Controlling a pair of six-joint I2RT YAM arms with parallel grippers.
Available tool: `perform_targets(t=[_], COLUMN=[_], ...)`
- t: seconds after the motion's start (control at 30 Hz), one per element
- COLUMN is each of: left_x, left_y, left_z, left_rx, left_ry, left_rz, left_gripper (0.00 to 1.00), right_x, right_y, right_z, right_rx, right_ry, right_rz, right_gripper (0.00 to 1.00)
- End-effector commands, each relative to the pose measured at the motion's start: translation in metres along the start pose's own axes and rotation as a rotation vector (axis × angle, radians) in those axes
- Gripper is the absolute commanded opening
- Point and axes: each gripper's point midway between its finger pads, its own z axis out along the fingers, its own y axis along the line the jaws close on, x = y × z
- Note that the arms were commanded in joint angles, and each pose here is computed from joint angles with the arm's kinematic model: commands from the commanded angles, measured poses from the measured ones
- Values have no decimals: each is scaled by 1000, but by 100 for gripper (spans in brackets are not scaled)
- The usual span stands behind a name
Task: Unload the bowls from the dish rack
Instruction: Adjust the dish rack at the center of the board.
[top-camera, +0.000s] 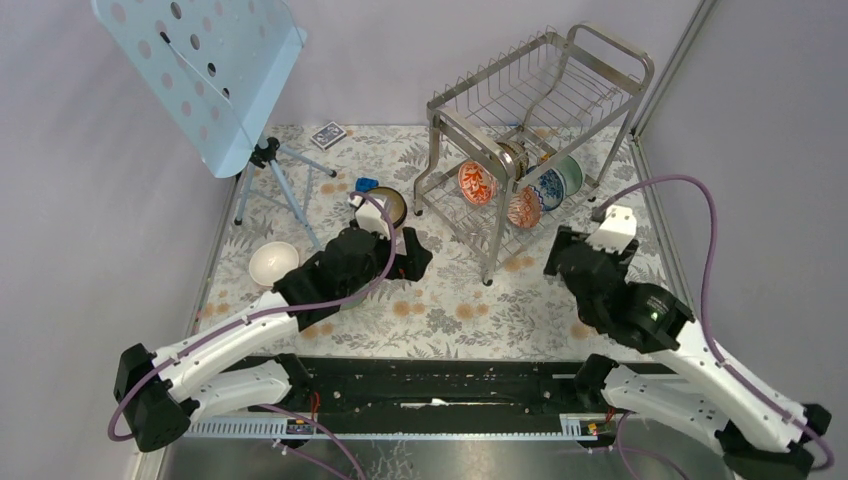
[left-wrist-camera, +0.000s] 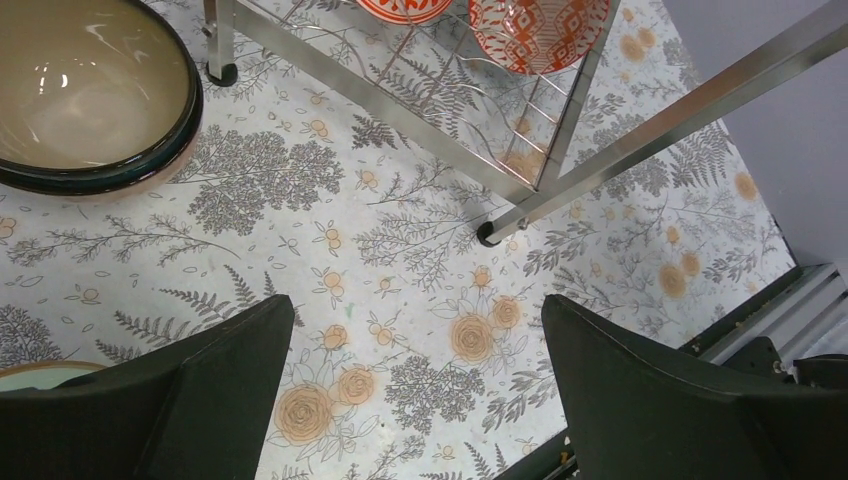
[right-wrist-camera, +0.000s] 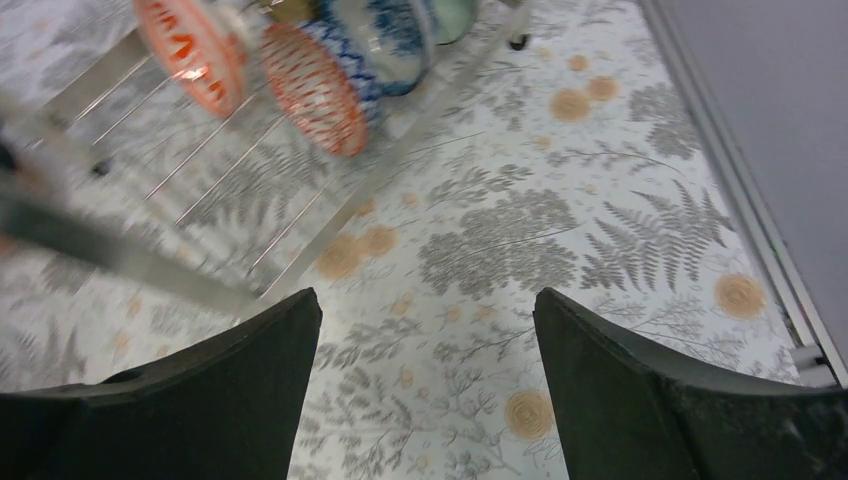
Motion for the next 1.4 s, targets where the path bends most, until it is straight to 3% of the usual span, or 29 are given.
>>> perform_targets(t=[0.0,0.1,0.2,0.33,0.67,0.9,1.1,1.37], left_x=[-12,-15,-12,-3,21,23,21,8], left_y=[-15,-15,-12,-7,-3,0,1,-6], left_z=[0,-2,-4,-5,-5,-5,-7,-3], left_rx=[57,50,36,23,37,29,22,30], left_ry=[-44,-50,-40,-17,31,34,21,3], left_rz=[-49,-66,-74,-77,-117,-111,-110,-119], left_gripper=[99,99,99,99,98,98,98,98], right_x=[-8,0,-2,-6,1,-14,-2,0], right_y=[-4,-15,-13,-12,19,31,31,30], right_z=[37,67,89,115,176,191,203,202], right_rx=[16,35,4,26,-87,-168,-168,-165], right_ry=[43,106,75,14,-53,-209,-231,-220], right_rz=[61,218,364,406,257,147,51,93], right_gripper=[86,85,83,78,70,61,60,62])
